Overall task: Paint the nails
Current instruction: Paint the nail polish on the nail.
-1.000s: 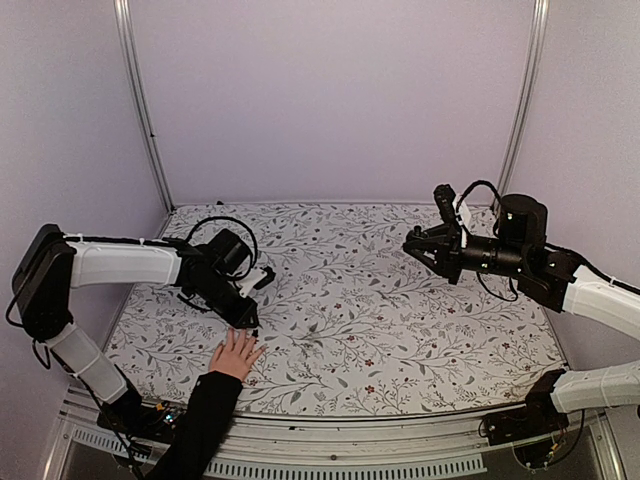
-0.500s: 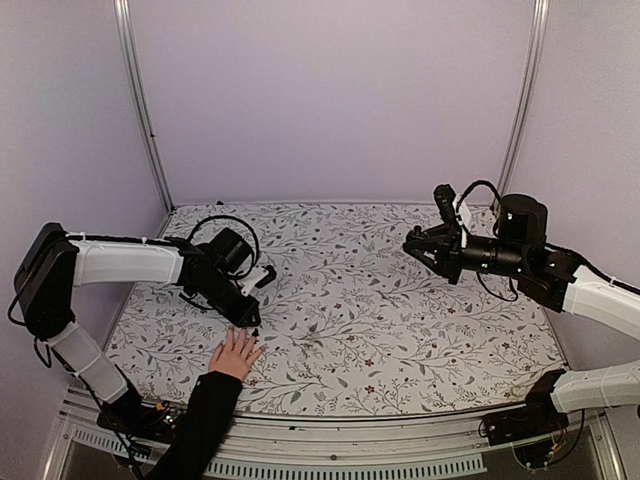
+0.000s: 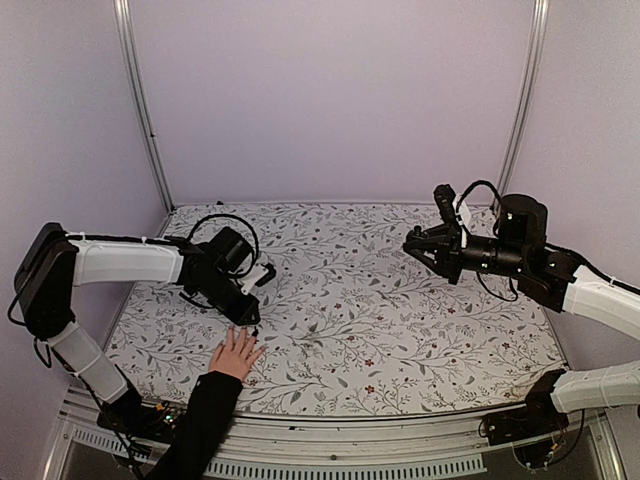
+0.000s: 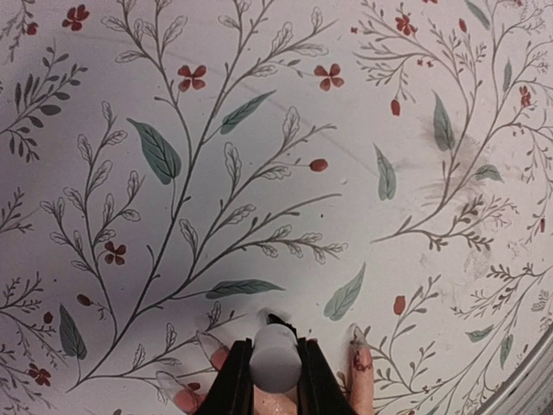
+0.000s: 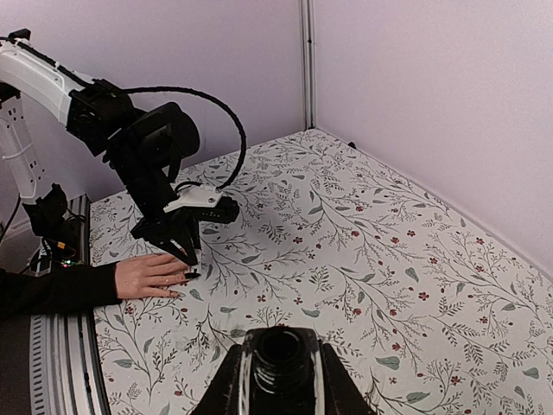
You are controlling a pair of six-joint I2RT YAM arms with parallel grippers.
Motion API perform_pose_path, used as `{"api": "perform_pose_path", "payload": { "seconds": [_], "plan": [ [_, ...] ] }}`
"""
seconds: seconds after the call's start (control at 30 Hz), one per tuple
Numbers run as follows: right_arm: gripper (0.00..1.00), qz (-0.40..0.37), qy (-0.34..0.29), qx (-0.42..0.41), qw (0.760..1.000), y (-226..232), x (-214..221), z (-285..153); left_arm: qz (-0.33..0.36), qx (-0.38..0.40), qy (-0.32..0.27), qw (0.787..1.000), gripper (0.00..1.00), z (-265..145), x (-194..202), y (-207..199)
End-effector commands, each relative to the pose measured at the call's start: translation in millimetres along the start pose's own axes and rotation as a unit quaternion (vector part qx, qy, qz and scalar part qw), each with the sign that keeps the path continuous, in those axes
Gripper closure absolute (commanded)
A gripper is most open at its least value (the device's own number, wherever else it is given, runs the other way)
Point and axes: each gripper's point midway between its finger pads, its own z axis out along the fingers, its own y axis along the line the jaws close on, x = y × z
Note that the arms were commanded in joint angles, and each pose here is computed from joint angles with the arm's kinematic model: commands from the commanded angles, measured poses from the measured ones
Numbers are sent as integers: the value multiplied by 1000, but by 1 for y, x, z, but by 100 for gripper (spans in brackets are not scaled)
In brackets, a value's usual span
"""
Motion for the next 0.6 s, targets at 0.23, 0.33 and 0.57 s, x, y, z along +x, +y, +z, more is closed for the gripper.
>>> {"api": "perform_pose_path", "payload": {
  "seconds": [0.23,0.33,0.57],
  "plan": [
    [100,-6,-10,9,1000,-2,-4,-5,3,-17,-15,1000,100,-4,-15,5],
    [100,-6,-11,9,1000,-2,-4,-5,1,-23,-21,1000,100,-6,-18,8],
    [100,-7,-12,8,1000,-1,-5,-5,6,-4,-56,998,100,-24,-28,1]
  ]
}}
